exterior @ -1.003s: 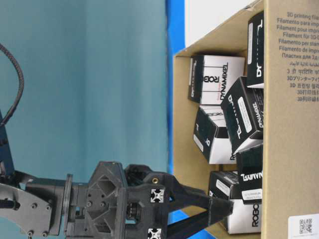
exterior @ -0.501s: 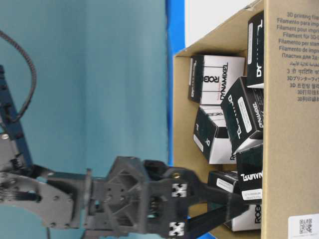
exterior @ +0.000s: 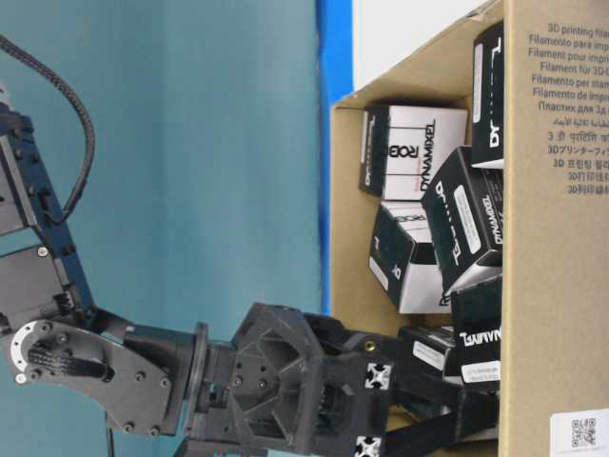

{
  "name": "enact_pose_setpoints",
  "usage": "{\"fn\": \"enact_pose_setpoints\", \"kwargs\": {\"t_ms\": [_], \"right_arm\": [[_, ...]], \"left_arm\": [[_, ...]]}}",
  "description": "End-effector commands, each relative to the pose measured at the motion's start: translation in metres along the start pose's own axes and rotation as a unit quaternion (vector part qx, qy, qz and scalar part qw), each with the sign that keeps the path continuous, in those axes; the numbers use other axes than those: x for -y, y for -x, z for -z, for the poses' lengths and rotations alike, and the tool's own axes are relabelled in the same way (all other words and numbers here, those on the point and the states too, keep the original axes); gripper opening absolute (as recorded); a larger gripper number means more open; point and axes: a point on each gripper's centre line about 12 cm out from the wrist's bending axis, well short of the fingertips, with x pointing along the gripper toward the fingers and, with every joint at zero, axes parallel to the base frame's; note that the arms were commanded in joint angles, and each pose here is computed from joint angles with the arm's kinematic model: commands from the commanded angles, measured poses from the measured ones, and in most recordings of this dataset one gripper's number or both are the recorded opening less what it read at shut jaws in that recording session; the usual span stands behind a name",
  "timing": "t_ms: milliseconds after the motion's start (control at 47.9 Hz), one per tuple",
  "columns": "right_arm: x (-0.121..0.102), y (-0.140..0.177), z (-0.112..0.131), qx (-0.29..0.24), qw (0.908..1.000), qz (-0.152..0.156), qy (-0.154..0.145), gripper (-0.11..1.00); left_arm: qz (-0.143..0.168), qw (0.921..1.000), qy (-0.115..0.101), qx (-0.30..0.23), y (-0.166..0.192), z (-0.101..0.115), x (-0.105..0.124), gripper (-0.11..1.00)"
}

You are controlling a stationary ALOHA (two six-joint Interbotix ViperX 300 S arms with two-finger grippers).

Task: Pick a box that is randomly placed inside the cardboard box.
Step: 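Close the right gripper around the DYNAMIXEL box, then lift the held box up and right toward the white tray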

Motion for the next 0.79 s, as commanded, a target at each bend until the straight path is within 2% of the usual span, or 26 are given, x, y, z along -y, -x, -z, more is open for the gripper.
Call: {"fn": "enact_pose_setpoints", "kwargs": {"t_ms": [0, 84, 272, 418, 585, 773], "right_arm": [[-0.004, 0.018, -0.008, 0.019, 0.9998, -0.001, 0.001, 0.86], [-0.005, 0.033, -0.009, 0.024, 0.9997, -0.001, -0.003, 0.72], [0.000, 0.078, -0.016, 0.057, 0.9977, 0.002, -0.036, 0.71], [0.011, 0.125, -0.012, 0.057, 0.9967, 0.004, -0.057, 0.71], [0.025, 0.177, 0.016, 0.018, 0.9971, 0.006, -0.074, 0.71], [0.025, 0.210, 0.063, -0.008, 0.9959, 0.006, -0.089, 0.71]], "left_arm": [[0.002, 0.9999, -0.001, 0.011, 0.001, -0.008, 0.001, -0.07], [0.002, 0.9999, -0.001, 0.011, 0.001, -0.008, 0.001, -0.07], [0.002, 0.9999, -0.001, 0.012, 0.002, -0.008, 0.001, -0.07], [0.001, 0.9999, -0.001, 0.012, 0.002, -0.008, 0.001, -0.07], [0.002, 0.9999, 0.000, 0.012, 0.002, -0.008, 0.001, -0.07], [0.002, 0.9999, 0.000, 0.016, 0.002, -0.009, 0.001, -0.07]]}}
